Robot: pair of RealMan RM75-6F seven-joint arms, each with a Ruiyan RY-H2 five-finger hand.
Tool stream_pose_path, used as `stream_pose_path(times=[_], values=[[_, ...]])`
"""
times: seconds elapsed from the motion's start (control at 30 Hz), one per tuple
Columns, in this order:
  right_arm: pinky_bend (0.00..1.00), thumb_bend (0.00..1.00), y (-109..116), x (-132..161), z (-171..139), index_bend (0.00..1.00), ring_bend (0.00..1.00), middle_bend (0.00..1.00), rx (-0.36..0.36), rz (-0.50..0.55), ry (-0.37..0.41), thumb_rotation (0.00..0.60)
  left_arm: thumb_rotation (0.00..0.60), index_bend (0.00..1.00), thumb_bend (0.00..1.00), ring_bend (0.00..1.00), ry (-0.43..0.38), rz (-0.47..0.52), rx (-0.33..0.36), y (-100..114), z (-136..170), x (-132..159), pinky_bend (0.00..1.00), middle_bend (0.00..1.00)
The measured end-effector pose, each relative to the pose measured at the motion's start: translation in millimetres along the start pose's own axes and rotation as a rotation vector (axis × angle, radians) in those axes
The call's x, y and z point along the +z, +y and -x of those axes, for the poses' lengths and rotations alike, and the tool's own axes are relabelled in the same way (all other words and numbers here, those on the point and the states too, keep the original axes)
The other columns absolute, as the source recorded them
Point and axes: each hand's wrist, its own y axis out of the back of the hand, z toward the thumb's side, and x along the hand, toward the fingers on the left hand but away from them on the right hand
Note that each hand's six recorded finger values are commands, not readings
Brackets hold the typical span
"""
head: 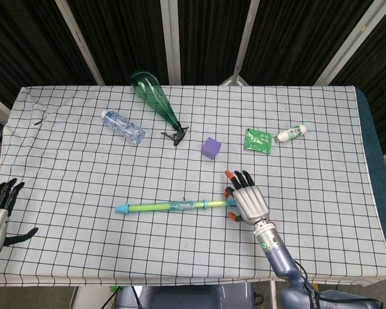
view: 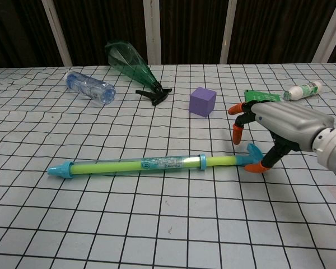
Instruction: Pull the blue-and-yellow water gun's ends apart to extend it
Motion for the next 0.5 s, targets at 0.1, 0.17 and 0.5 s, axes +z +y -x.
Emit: stream_pose_path(times=[0.1, 0.17, 0.5], values=[[0.0, 0.24, -5.2, 3.2, 5.4, 0.51, 0.0, 0.15, 0.006, -0.008, -0.005, 0.6, 0.6, 0.02, 0.15, 0.0, -0.001, 0.002, 0.001, 0.3, -0.4, -0.5, 0.0, 0.0], [0.0, 0.24, -8.7, 4.5, 8.4, 0.52, 0.0, 0.15, 0.011, -0.014, -0.009, 0.6, 0.6, 0.02, 0.15, 0.0, -0.002, 0.005, 0.002, 0.6, -0.8, -0.8, 0.0, 0.0], [0.0, 0.26, -13.6, 6.5, 17.8, 0.52, 0.0, 0.15, 0.012, -0.036, -0.021, 0.6, 0.6, 0.02, 0.15, 0.0, -0.007, 0.013, 0.001, 1.3, -1.3, -0.8, 0.0, 0.0]])
